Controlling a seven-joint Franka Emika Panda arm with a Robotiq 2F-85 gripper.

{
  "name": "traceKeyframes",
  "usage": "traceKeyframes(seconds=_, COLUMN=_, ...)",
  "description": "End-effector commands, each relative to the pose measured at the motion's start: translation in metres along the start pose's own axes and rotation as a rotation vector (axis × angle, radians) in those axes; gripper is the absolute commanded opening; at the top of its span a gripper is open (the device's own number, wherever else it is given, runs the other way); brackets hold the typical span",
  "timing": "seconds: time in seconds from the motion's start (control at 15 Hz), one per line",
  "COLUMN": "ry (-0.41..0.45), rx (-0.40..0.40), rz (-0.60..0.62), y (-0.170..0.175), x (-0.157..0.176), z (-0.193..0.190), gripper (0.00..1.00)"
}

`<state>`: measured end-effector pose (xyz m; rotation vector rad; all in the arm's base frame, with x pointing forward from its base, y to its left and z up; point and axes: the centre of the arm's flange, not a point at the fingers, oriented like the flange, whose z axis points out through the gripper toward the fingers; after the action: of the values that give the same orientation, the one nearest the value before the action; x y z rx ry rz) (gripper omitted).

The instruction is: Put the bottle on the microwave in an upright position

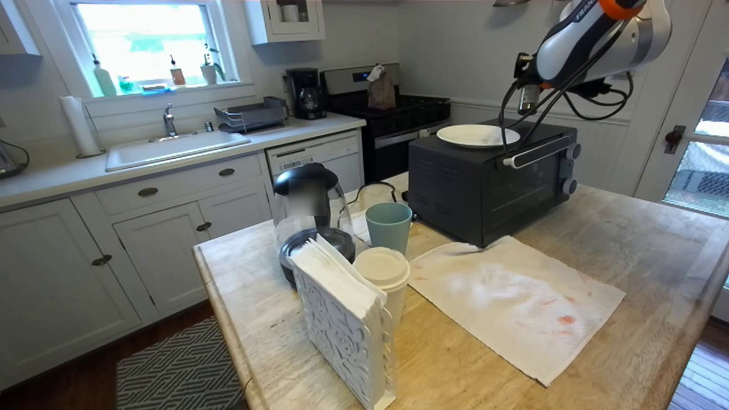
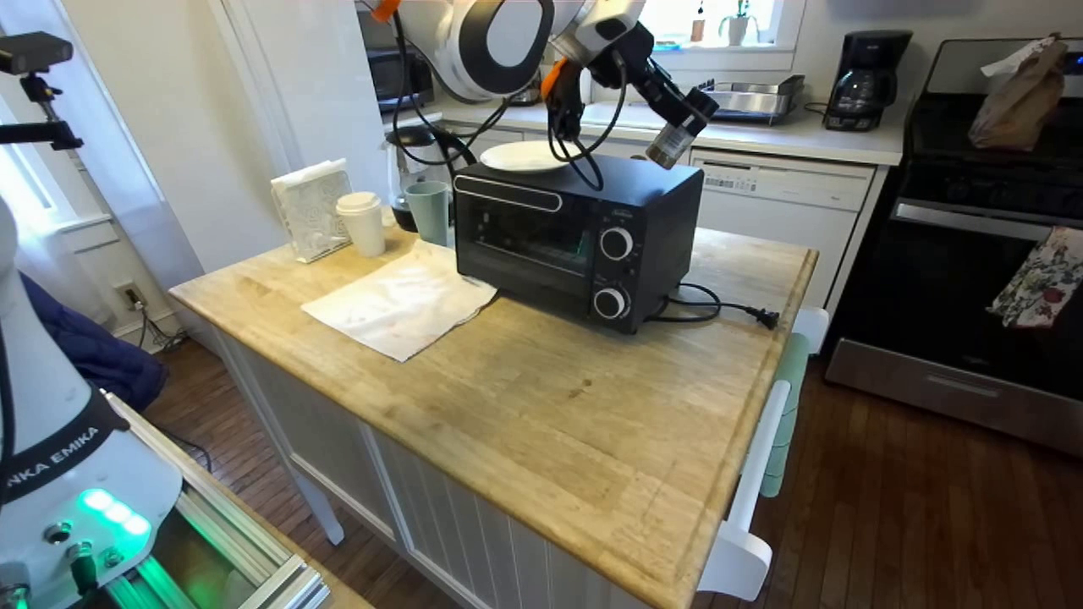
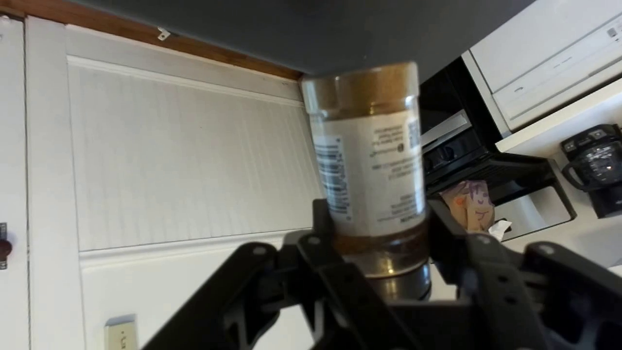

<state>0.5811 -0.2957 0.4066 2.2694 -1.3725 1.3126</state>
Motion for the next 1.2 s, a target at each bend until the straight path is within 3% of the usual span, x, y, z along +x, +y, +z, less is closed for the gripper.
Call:
traceKeyframes(seconds=0.0, ry=0.027, rx=-0.009, rz=0.021, y=-0.003, x=-0.018, z=-0.009, gripper=0.25)
traceKeyframes(seconds=1.13, ry=0.16, rx=-0.05, rz=-0.039, y=-0.018, x=-0.051, z=-0.007, gripper=0.25)
